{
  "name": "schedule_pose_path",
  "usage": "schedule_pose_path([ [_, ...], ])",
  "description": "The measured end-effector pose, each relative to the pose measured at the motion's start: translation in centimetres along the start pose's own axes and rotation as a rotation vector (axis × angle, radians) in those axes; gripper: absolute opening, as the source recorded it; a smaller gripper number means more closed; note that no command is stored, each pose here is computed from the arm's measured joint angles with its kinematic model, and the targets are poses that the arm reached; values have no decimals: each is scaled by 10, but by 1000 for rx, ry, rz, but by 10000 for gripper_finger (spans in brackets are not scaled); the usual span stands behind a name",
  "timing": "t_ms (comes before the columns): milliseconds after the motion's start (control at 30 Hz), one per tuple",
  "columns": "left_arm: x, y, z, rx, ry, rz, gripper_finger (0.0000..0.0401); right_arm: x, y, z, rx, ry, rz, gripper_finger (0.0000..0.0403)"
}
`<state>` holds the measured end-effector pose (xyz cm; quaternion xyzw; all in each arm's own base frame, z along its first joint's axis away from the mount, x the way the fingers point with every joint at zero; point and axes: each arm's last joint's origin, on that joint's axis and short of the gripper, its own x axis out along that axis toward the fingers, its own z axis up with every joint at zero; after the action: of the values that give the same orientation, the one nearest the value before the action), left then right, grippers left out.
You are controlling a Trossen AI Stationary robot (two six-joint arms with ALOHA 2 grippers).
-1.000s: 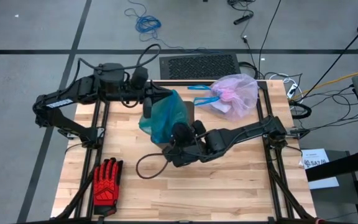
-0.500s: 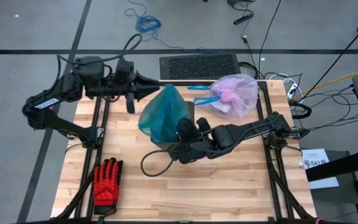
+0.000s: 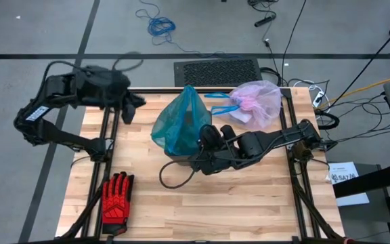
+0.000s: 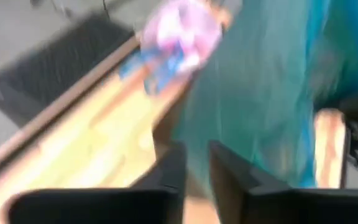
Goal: Place trash/remove bag and relplace
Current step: Insert the blue trash bag into the trash bin
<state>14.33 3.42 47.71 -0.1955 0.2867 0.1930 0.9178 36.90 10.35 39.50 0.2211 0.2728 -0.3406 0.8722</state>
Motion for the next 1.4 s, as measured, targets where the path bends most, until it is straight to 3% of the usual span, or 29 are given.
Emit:
schedule_pose_path([
  [100,9,-2,-12,-59,81,-14,10,-5,-3,3,0,-7,1,0],
  [200,15,-2,-23,-109,118,-19,4,-7,-4,4,-12,-11,4,0],
  [333,26,-8,-32,-165,112,-129,2,-10,-6,6,-12,-13,8,0],
  [633,97,-25,-49,-209,105,-257,1,-13,-8,8,-11,-16,16,0],
  [767,114,-31,-40,-228,31,-357,1,-15,-8,9,-6,-16,24,0],
  [1233,197,-41,-53,-129,219,-284,0,-15,-8,9,-8,1,38,0],
  [1400,195,-39,-45,-155,206,-352,0,-15,-8,9,-17,2,38,0],
])
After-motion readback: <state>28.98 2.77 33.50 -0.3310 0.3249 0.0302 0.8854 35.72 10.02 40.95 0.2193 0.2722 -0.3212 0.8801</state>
